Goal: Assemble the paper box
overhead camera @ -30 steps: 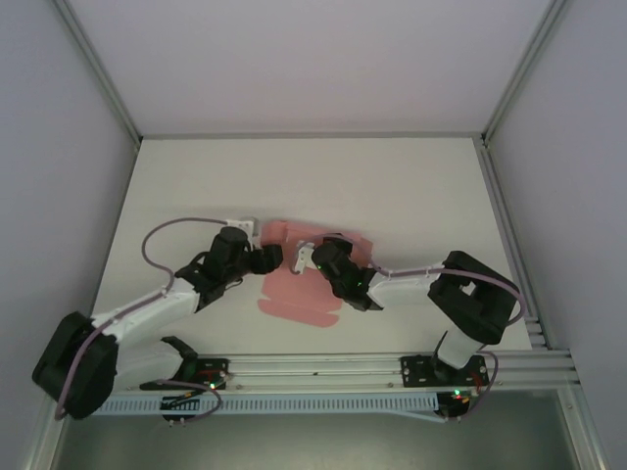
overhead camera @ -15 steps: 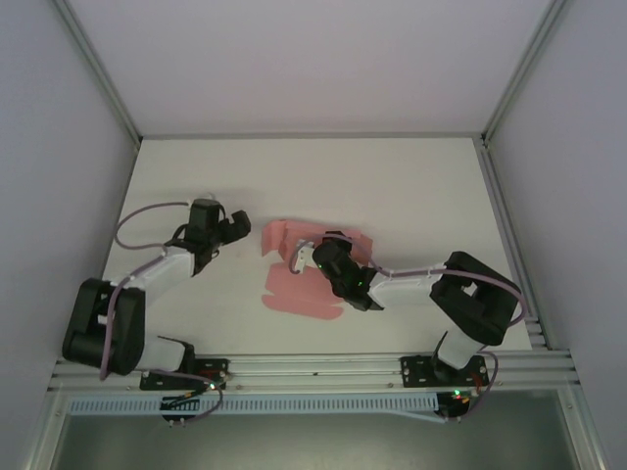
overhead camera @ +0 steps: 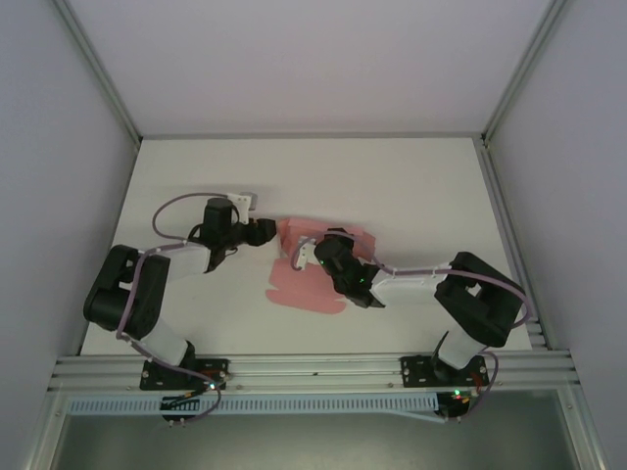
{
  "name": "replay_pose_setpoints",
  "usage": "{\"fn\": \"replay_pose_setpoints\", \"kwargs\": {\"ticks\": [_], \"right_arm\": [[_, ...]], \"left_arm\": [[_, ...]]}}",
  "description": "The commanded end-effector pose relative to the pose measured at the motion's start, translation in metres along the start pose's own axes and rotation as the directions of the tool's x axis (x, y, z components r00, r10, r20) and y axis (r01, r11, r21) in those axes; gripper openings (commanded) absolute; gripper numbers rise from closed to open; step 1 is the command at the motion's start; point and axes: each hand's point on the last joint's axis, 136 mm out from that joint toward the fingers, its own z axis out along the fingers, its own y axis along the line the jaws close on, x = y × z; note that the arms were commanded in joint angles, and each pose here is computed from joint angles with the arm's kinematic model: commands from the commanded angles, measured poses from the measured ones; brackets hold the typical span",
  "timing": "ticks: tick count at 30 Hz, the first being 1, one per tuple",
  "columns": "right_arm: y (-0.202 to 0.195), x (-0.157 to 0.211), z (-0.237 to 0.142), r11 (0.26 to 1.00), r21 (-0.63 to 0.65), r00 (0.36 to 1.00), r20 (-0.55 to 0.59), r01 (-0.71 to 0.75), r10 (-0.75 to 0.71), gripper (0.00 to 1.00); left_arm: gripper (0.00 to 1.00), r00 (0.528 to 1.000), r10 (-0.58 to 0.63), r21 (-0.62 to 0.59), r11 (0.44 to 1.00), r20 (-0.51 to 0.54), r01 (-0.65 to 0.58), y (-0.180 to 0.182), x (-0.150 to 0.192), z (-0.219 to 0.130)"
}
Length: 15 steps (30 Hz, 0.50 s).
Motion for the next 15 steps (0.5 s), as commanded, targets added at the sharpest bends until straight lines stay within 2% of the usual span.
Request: {"fn": "replay_pose_setpoints", "kwargs": {"ticks": [1,8,15], "right_arm": [[-0.006,-0.004,0.002,1.0,0.001,1.0,0.0,-0.024,0.024,0.0],[-0.004,0.003,-0.001,1.0,-0.016,1.0,-0.029,-0.003,0.002,0.0],[0.004,0.007,-0.006,0.999,-0.039,0.999,-0.043,0.011,-0.012,0.0]], "left_arm": [[0.55,0.996,0.089,0.095,0.991,0.024,-0.091,-0.019,0.004,0.002],[0.49,0.996,0.093,0.12,0.988,0.002,-0.092,-0.026,0.027,0.003],[0.48,0.992,0.114,0.126,0.985,0.044,-0.119,-0.03,0.043,-0.008]]}}
